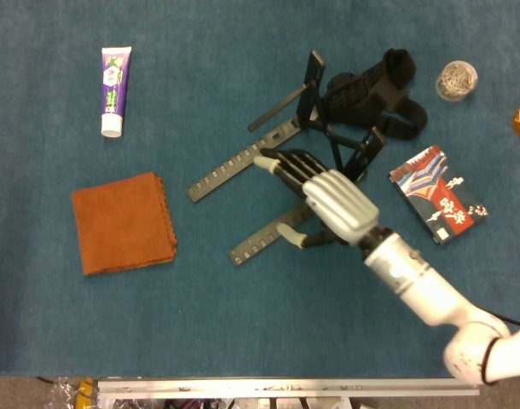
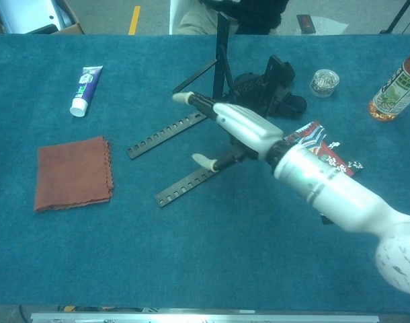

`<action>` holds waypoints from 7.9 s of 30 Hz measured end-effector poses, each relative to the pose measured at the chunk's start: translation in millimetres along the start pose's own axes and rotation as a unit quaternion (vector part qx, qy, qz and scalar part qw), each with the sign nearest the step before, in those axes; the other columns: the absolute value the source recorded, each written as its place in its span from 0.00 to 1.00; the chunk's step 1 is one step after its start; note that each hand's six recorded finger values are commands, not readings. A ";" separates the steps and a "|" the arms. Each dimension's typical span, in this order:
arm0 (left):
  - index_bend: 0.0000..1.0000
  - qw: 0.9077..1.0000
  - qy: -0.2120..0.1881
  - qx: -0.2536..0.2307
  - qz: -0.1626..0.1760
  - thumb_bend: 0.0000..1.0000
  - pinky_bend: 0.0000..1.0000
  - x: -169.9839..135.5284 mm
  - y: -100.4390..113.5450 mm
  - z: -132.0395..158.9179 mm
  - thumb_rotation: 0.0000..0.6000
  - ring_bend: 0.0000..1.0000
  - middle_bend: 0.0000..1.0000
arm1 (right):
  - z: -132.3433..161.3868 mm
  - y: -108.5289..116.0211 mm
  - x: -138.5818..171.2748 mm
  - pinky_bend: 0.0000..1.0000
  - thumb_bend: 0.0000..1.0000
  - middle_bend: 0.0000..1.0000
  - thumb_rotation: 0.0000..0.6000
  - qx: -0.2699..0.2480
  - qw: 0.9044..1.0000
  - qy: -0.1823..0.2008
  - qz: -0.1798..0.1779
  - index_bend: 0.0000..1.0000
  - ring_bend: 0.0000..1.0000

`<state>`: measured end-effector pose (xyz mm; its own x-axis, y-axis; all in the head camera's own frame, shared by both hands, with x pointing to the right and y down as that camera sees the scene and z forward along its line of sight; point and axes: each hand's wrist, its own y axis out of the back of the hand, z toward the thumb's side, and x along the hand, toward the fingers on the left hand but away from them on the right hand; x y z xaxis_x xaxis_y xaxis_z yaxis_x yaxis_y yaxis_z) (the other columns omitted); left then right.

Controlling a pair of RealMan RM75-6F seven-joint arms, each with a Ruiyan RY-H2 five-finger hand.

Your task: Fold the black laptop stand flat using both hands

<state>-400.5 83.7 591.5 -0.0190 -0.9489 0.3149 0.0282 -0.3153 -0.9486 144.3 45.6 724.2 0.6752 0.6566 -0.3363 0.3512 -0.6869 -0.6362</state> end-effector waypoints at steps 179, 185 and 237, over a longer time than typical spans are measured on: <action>0.11 0.975 -0.198 0.010 -0.104 0.28 0.00 67.7 -35.3 103.2 1.00 0.00 0.01 | -42.7 51.8 91.9 0.05 0.16 0.04 1.00 0.253 0.966 -0.020 0.049 0.00 0.00; 0.15 0.965 -0.226 0.001 -0.134 0.28 0.00 77.6 -48.0 124.0 1.00 0.00 0.02 | -40.1 46.9 91.6 0.05 0.16 0.04 1.00 0.283 0.958 -0.010 0.040 0.00 0.00; 0.05 0.985 -0.172 -0.021 -0.012 0.28 0.00 62.3 15.4 78.3 1.00 0.00 0.00 | 3.9 -79.1 -36.3 0.05 0.16 0.04 1.00 0.294 0.952 0.059 0.056 0.00 0.00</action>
<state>-323.0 19.0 599.0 0.3210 -0.8903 0.3228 -0.0101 -0.3441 -0.9389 89.4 77.4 784.0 0.7681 0.5250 -0.3667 -0.1280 -0.4352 -0.8912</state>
